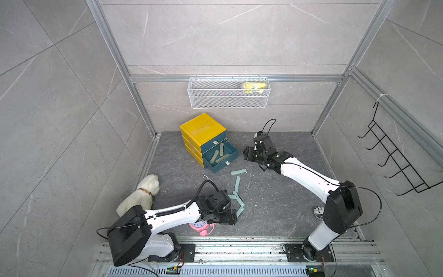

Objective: Place the fruit knives into the drawer by color
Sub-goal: Move the distractor to the center of the board.

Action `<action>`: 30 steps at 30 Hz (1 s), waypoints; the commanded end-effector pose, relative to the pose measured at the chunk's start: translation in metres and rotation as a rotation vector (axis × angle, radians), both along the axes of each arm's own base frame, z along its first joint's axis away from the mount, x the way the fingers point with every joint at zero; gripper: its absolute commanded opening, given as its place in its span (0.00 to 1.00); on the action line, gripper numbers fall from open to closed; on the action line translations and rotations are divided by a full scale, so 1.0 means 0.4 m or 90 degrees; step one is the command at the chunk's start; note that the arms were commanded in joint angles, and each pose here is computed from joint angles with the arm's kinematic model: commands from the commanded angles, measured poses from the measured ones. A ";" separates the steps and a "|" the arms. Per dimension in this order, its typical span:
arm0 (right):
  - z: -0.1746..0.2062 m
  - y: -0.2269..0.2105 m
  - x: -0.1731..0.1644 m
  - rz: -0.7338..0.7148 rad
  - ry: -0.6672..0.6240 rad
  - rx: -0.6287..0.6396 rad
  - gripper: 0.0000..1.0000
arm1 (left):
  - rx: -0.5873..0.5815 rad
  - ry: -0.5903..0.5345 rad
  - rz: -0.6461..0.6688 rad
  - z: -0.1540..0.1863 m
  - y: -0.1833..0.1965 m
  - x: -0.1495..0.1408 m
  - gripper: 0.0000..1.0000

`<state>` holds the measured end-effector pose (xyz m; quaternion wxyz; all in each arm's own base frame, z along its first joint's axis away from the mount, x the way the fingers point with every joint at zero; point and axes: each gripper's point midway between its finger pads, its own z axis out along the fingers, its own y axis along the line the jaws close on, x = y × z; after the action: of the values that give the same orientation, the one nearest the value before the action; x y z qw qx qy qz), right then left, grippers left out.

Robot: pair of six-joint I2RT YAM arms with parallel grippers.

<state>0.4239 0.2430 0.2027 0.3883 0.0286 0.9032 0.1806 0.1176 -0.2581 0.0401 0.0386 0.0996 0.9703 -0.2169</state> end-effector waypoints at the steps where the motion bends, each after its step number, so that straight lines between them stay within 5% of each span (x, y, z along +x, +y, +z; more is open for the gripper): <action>1: 0.036 -0.014 0.000 -0.011 -0.021 0.028 0.65 | 0.023 0.046 0.007 -0.014 0.002 -0.043 0.99; 6: 0.028 -0.020 0.004 -0.011 -0.020 0.038 0.65 | 0.151 0.045 0.072 -0.024 0.141 -0.064 0.99; 14: 0.005 -0.024 0.010 -0.011 -0.013 0.057 0.65 | 0.298 -0.036 0.206 0.020 0.319 0.005 0.99; 22: 0.005 -0.036 0.009 -0.011 -0.011 0.060 0.65 | 0.311 -0.092 0.245 0.053 0.357 0.108 0.99; 30: -0.002 -0.051 0.010 -0.017 -0.008 0.069 0.65 | 0.249 -0.163 0.220 0.203 0.281 0.168 0.96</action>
<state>0.4289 0.2229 0.1901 0.3846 0.0539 0.8981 0.2062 0.1843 -0.1490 0.1035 0.1633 -0.0565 0.9848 -0.0170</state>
